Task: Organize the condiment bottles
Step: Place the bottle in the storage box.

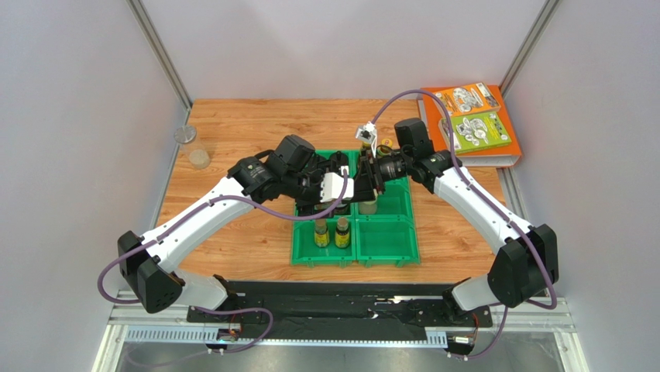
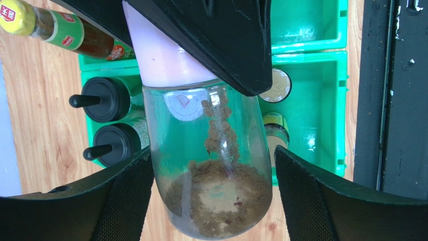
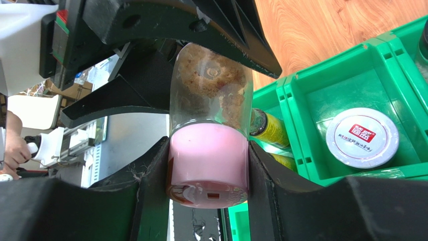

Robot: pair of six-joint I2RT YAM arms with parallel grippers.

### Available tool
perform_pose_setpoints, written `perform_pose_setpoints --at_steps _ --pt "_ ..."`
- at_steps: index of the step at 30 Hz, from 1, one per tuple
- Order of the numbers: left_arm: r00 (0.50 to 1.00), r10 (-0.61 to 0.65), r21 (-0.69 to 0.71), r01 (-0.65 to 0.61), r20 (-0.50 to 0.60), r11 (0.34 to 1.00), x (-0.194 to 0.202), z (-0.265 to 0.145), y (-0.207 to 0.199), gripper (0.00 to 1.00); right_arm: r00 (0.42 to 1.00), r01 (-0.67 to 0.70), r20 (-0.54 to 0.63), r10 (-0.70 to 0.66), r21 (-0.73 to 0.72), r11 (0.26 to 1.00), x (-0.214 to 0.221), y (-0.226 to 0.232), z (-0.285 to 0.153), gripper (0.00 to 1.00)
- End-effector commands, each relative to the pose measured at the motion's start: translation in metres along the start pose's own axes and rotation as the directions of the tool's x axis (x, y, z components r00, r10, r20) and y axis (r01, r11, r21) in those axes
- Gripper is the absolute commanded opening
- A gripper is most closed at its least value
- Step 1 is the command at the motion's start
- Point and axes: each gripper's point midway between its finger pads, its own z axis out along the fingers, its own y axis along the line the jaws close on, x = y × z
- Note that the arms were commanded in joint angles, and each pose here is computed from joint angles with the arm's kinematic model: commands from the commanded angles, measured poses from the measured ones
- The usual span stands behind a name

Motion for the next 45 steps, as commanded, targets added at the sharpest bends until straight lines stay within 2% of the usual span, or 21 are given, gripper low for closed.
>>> perform_pose_setpoints --at_steps 1,6,7,14,17,19,20,21,25,27,30,32,36,41,45 --pt "0.999 0.023 -0.031 -0.022 0.039 0.999 -0.013 -0.004 0.005 0.93 0.994 0.103 0.033 -0.104 0.014 0.995 -0.018 0.012 -0.006 0.00" --pt "0.999 0.030 -0.080 -0.027 0.041 0.996 -0.012 -0.013 0.010 0.96 0.992 0.122 0.030 -0.124 0.059 0.991 -0.020 0.009 -0.009 0.00" --pt "0.999 0.031 -0.103 -0.026 0.045 0.994 -0.013 -0.020 0.012 0.99 0.991 0.130 0.030 -0.133 0.072 0.989 -0.022 0.008 -0.011 0.00" --pt "0.991 -0.055 -0.250 0.084 0.124 0.965 -0.005 -0.070 0.041 0.99 0.979 0.201 -0.011 -0.204 0.222 0.954 -0.030 0.006 -0.030 0.00" --pt "0.975 -0.144 -0.340 0.195 0.171 0.920 0.012 -0.098 0.060 0.99 0.965 0.259 -0.069 -0.251 0.352 0.899 -0.037 -0.003 -0.049 0.00" --pt "0.956 -0.226 -0.399 0.285 0.187 0.872 0.034 -0.114 0.072 0.99 0.950 0.311 -0.139 -0.278 0.453 0.835 -0.040 -0.017 -0.065 0.00" --pt "0.948 -0.248 -0.444 0.313 0.200 0.840 0.041 -0.122 0.083 1.00 0.952 0.304 -0.186 -0.243 0.475 0.826 -0.030 -0.018 -0.072 0.00" --pt "0.933 -0.295 -0.474 0.358 0.205 0.804 0.051 -0.127 0.088 1.00 0.943 0.330 -0.214 -0.253 0.531 0.780 -0.037 -0.022 -0.084 0.00" --pt "0.870 -0.429 -0.559 0.487 0.243 0.672 0.098 -0.152 0.099 0.99 0.906 0.405 -0.367 -0.211 0.605 0.686 -0.019 -0.026 -0.118 0.00" --pt "0.849 -0.444 -0.568 0.524 0.286 0.635 0.103 -0.161 0.098 0.99 0.872 0.467 -0.443 -0.208 0.626 0.624 -0.014 -0.030 -0.136 0.00" --pt "0.818 -0.485 -0.596 0.564 0.310 0.572 0.121 -0.169 0.097 0.99 0.818 0.526 -0.553 -0.159 0.608 0.594 0.006 -0.034 -0.154 0.00" --pt "0.795 -0.513 -0.606 0.590 0.322 0.534 0.132 -0.169 0.096 0.99 0.776 0.549 -0.620 -0.115 0.575 0.607 0.025 -0.037 -0.160 0.00" --pt "0.794 -0.497 -0.610 0.595 0.349 0.523 0.134 -0.168 0.088 0.99 0.715 0.565 -0.698 -0.038 0.546 0.618 0.051 -0.053 -0.166 0.00" --pt "0.795 -0.489 -0.613 0.595 0.358 0.519 0.133 -0.169 0.085 0.99 0.670 0.549 -0.742 0.014 0.508 0.663 0.073 -0.071 -0.159 0.00" --pt "0.797 -0.479 -0.606 0.597 0.368 0.527 0.129 -0.168 0.084 1.00 0.660 0.534 -0.751 0.024 0.492 0.687 0.085 -0.090 -0.148 0.00"
